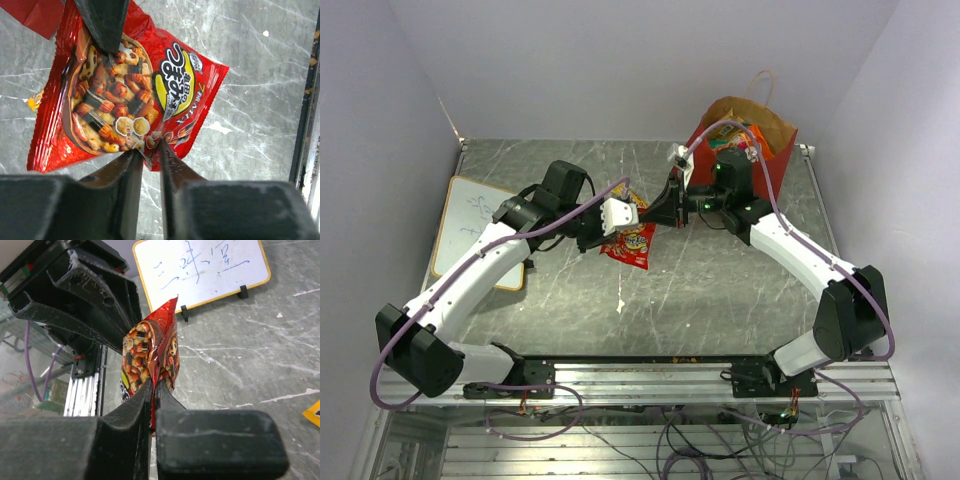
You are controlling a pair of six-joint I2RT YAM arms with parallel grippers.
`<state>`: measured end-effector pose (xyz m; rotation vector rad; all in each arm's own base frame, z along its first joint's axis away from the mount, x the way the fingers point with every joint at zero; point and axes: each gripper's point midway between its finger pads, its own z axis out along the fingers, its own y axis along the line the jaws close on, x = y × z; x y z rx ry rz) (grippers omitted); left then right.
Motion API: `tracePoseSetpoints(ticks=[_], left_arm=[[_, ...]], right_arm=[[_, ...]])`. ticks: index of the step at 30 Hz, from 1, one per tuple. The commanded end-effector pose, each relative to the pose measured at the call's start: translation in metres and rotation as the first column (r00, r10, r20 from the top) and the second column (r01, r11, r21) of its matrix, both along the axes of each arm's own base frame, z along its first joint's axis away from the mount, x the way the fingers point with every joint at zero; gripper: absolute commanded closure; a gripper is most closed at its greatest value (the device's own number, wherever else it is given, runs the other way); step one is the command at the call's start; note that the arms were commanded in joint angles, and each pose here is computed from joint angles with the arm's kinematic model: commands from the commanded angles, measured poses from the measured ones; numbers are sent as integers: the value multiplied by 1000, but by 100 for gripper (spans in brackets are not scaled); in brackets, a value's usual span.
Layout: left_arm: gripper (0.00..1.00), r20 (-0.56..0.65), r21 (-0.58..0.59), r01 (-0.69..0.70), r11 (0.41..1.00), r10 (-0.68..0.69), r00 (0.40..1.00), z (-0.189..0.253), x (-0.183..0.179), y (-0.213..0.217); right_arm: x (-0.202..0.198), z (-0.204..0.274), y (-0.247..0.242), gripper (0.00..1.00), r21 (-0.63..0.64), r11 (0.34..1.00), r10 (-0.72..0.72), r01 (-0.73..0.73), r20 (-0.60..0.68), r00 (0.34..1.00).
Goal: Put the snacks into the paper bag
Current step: Place the snack in the paper bag.
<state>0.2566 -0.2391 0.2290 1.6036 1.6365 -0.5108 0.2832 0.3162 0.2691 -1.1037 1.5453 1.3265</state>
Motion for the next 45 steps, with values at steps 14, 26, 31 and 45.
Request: tracePoseSetpoints(ticks=[14,26,31,45], left_arm=[[30,24,-20,-79,997,80,997,-3,4,4],[24,43,-28,-142,989,143,989,0,13,8],[21,57,-39,-167,985,169,984,4,17,9],[14,73,-39,-171,984,174,982,7,14,13]], right_arm=[[2,30,-43,100,-34,992,-108,121,261,959],[20,105,-111,100,18,947,-296,321,433,851],[35,151,-145,100,37,874,-432,484,513,741],[91,248,-221,100,163,612,-652,774,658,377]])
